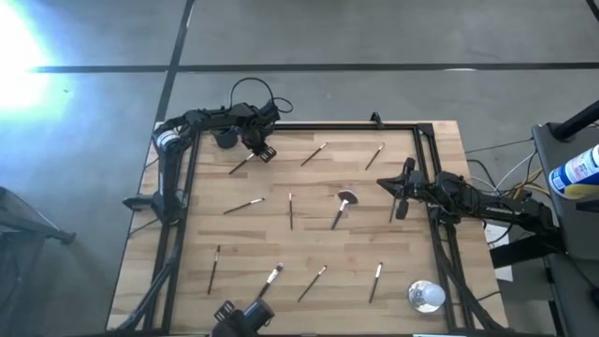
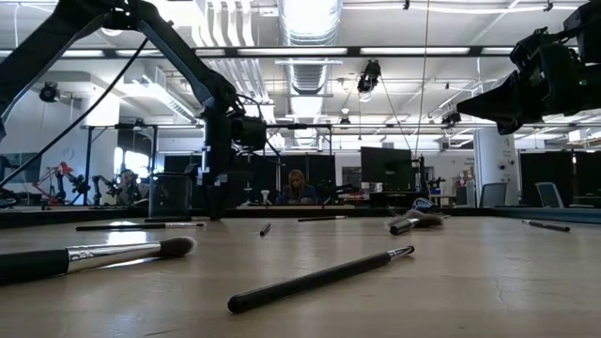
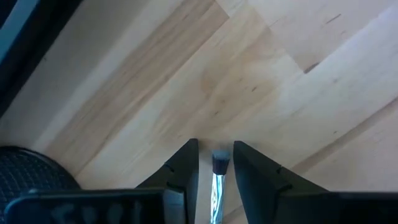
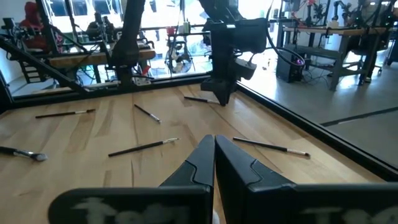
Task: Put items in baskets/containers
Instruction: Put the eyeshadow brush into the holder
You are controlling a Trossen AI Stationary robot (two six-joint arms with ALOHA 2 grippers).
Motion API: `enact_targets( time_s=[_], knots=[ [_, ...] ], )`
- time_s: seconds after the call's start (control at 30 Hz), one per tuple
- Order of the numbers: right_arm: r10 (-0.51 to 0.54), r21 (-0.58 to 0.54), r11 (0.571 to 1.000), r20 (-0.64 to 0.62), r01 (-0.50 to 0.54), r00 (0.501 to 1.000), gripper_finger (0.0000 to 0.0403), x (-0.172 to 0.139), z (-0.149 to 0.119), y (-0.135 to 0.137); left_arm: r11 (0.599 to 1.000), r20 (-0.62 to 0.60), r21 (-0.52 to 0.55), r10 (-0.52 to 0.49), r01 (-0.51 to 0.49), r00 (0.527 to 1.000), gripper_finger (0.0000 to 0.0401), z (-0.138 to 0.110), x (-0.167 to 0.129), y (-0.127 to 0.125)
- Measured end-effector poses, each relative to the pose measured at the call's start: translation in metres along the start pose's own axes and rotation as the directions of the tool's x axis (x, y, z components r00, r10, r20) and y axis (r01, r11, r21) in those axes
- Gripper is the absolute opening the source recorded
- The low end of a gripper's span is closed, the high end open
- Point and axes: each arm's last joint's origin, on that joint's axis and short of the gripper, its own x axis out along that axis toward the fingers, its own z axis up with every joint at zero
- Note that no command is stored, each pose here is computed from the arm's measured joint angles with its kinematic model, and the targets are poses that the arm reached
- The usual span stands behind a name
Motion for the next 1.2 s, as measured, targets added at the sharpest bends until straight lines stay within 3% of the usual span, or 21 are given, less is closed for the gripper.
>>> enact_targets(
  time_s=[0.17, 0.4, 0.5, 0.8, 1.03, 1.2],
  knots=[
    [0.0, 0.0, 1.0, 0.0, 0.0, 1.0, 0.0009, 0.0, 0.0, 0.0, 1.0, -0.016, -0.014, -0.001, 0.001, 1.0, 0.0083, 0.0, 0.004, 0.0],
    [0.0, 0.0, 1.0, 0.0, 0.0, 1.0, 0.0008, 0.0, 0.0, 0.0, 0.999, -0.004, -0.04, 0.019, -0.02, 1.0, 0.0009, -0.001, 0.001, 0.0],
    [0.0, 0.0, 1.0, 0.0, 0.0, 1.0, 0.0009, 0.0, 0.0, 0.0, 0.998, 0.02, -0.052, 0.024, -0.023, 1.0, 0.0003, -0.001, -0.005, 0.0],
    [0.0, 0.0, 1.0, 0.0, 0.0, 1.0, 0.0009, 0.0, 0.0, 0.0, 0.993, 0.246, -0.122, 0.036, -0.006, 0.969, 0.0, -0.011, -0.079, 0.005],
    [0.0, 0.0, 1.0, 0.0, 0.0, 1.0, 0.0008, 0.0, 0.0, 0.0, 0.978, 0.531, -0.192, 0.031, 0.085, 0.847, 0.0, -0.037, -0.147, 0.008],
    [0.0, 0.0, 1.0, 0.0, 0.0, 1.0, 0.0009, 0.0, 0.0, 0.0, 0.96, 0.697, -0.258, 0.106, 0.11, 0.709, 0.0, -0.073, -0.17, 0.012]
  ],
)
